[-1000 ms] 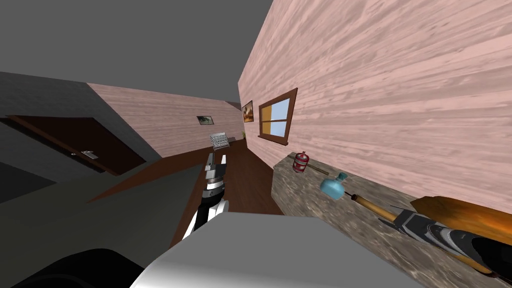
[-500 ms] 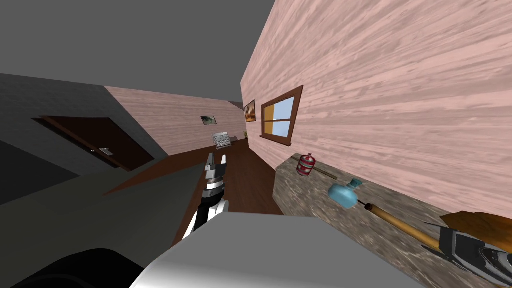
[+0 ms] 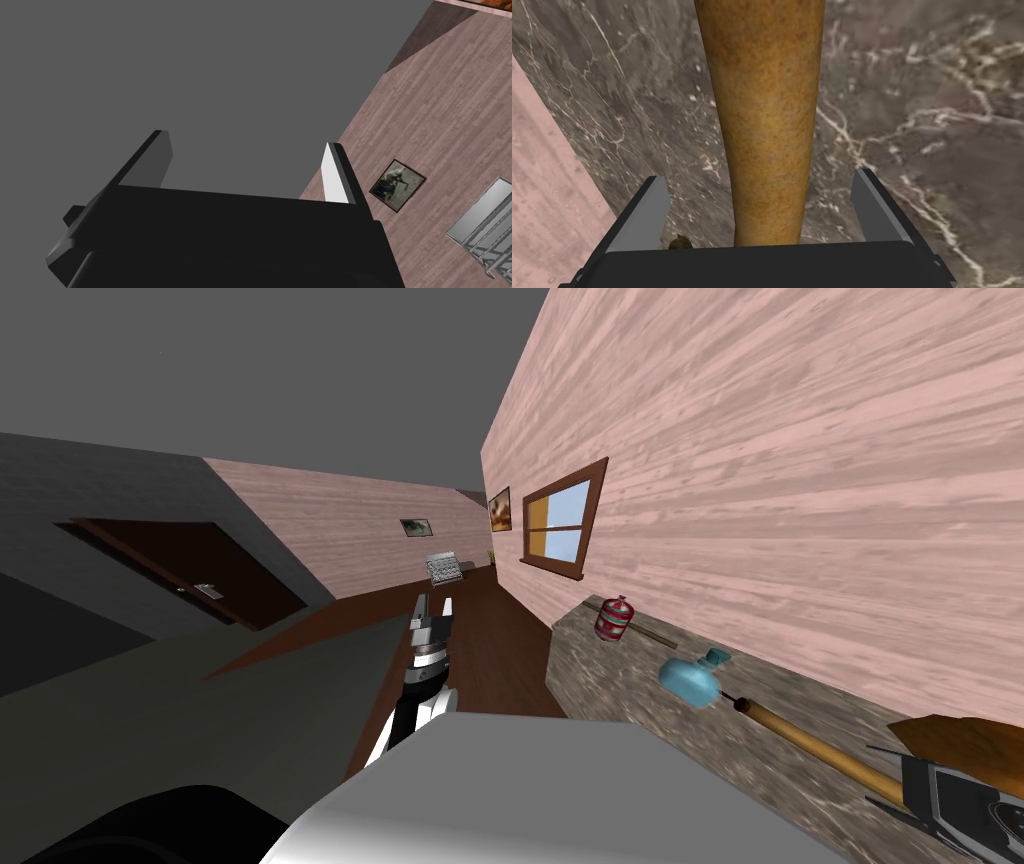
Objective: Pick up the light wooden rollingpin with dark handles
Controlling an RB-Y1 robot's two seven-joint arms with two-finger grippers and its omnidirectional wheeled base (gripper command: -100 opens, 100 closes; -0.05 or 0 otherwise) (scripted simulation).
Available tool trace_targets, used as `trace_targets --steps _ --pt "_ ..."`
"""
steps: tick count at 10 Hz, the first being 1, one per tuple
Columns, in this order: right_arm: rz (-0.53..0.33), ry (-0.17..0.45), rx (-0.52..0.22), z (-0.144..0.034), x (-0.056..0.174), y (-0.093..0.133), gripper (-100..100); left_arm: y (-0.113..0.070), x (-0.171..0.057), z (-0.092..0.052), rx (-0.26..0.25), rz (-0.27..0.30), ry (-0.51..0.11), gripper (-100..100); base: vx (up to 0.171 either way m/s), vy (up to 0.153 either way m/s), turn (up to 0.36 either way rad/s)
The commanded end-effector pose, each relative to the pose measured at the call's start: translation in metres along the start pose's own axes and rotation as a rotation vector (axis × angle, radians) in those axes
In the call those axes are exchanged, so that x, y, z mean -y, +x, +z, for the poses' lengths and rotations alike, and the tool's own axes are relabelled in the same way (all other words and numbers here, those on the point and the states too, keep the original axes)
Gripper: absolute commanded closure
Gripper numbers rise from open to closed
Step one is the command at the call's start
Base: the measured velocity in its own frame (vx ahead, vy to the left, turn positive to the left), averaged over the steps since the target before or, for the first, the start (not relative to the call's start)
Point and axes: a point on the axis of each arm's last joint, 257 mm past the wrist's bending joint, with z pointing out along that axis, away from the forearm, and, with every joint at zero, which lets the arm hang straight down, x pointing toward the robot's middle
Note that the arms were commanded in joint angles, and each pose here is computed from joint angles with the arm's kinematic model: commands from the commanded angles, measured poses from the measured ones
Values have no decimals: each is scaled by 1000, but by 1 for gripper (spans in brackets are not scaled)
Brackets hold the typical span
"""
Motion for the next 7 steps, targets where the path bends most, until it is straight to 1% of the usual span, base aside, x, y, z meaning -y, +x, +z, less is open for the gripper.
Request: trace_targets --steps 1,3,4,7 --pt "-10 -5 4 4 -1 1 -100 0 0 0 0 0 0 0 49 7 -89" --pt "-23 -15 7 10 -4 3 -100 0 0 0 0 0 0 0 62 8 -92" --pt "-22 -8 13 10 0 0 -100 0 0 0 0 0 0 0 50 5 -29" --pt "-46 -17 21 18 -2 0 -100 0 0 0 0 0 0 0 46 6 -76"
